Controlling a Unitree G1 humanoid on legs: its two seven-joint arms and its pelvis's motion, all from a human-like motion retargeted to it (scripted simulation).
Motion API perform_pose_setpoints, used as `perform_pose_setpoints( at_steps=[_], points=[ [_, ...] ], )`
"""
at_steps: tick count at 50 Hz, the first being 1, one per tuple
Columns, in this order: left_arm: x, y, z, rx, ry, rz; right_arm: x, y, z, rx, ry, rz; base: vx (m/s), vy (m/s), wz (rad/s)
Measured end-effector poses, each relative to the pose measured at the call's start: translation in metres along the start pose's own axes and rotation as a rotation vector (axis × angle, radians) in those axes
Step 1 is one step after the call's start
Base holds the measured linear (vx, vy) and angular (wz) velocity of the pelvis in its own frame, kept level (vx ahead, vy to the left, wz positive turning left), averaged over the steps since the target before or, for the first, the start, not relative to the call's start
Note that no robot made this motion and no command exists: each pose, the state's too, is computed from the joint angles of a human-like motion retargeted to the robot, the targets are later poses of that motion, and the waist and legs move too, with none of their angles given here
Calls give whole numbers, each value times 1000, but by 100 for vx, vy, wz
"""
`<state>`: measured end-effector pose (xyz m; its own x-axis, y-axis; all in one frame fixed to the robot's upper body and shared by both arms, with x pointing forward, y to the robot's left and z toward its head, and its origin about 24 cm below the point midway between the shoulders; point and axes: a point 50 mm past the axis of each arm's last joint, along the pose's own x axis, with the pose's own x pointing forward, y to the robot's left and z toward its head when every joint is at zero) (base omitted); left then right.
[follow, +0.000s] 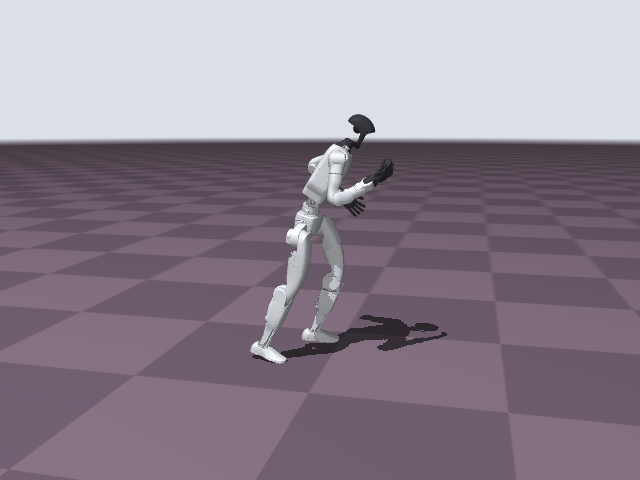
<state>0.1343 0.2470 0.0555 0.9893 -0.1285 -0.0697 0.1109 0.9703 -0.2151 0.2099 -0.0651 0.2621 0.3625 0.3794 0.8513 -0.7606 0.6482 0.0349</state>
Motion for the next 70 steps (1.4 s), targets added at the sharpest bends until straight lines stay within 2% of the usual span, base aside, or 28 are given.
perform_pose_setpoints(
  at_steps=[2,5,9,12,15,17,20,23,25,27,30,32,35,37,40,42,45,48,50,52,55,57,59,62,64,70],
  points=[
    [-8,12,9,94,-20,67,-1,7,4,41,-11,47,112,31,-81],
    [-5,11,14,196,-39,24,-16,9,-4,88,59,87,112,39,-16],
    [40,-11,6,503,-110,57,-70,-17,-36,-54,289,-134,111,38,72],
    [102,-60,33,665,-355,5,-128,-40,-43,-194,481,-380,100,27,101],
    [138,-126,104,660,-737,-92,-167,-47,-16,-161,567,-474,98,18,153],
    [140,-158,145,591,-940,-103,-177,-46,0,-171,633,-429,99,6,179],
    [131,-198,188,346,-1123,-170,-181,-53,16,-235,741,-352,105,-9,163],
    [113,-239,206,127,-1158,-449,-185,-66,24,-298,829,-358,114,-27,122],
    [103,-257,205,169,-1161,-625,-190,-70,25,-345,881,-345,119,-38,58],
    [101,-261,191,319,-1136,-723,-196,-71,19,-361,921,-326,117,-40,-12],
    [115,-242,153,514,-989,-701,-200,-75,-7,-306,931,-336,112,-35,-84],
    [131,-209,111,535,-790,-542,-185,-79,-28,-311,877,-319,109,-26,-129],
    [124,-148,46,457,-480,-330,-124,-74,-43,-368,652,-207,103,-19,-129],
    [99,-107,26,380,-343,-271,-77,-60,-37,-307,428,-176,102,-15,-154],
    [61,-62,18,354,-201,-216,-32,-33,-20,-108,134,-187,104,-5,-181],
    [43,-38,22,450,-150,-169,-16,-17,-12,-21,20,-168,106,11,-159],
    [23,-6,28,569,-78,-85,-1,2,-6,-47,-40,-63,109,26,-99],
    [8,13,24,507,-30,6,1,15,-5,-126,-51,49,112,36,-14],
    [9,13,17,439,-50,45,-8,21,-12,-84,-2,74,113,38,51],
    [28,-4,9,421,-117,28,-30,17,-29,-39,110,26,113,36,84],
    [80,-55,20,461,-333,-49,-77,-5,-47,-180,300,-145,107,28,107],
    [112,-103,57,464,-582,-110,-114,-22,-40,-258,408,-303,102,21,144],
    [126,-151,107,453,-849,-182,-150,-31,-23,-199,500,-445,101,15,185],
    [119,-205,175,446,-1200,-244,-187,-35,5,-121,621,-531,101,1,188],
    [107,-226,206,416,-1351,-287,-198,-39,20,-163,710,-515,103,-14,118],
    [67,-269,262,176,-1502,-556,-201,-64,40,-371,882,-449,110,-30,35]
  ],
)
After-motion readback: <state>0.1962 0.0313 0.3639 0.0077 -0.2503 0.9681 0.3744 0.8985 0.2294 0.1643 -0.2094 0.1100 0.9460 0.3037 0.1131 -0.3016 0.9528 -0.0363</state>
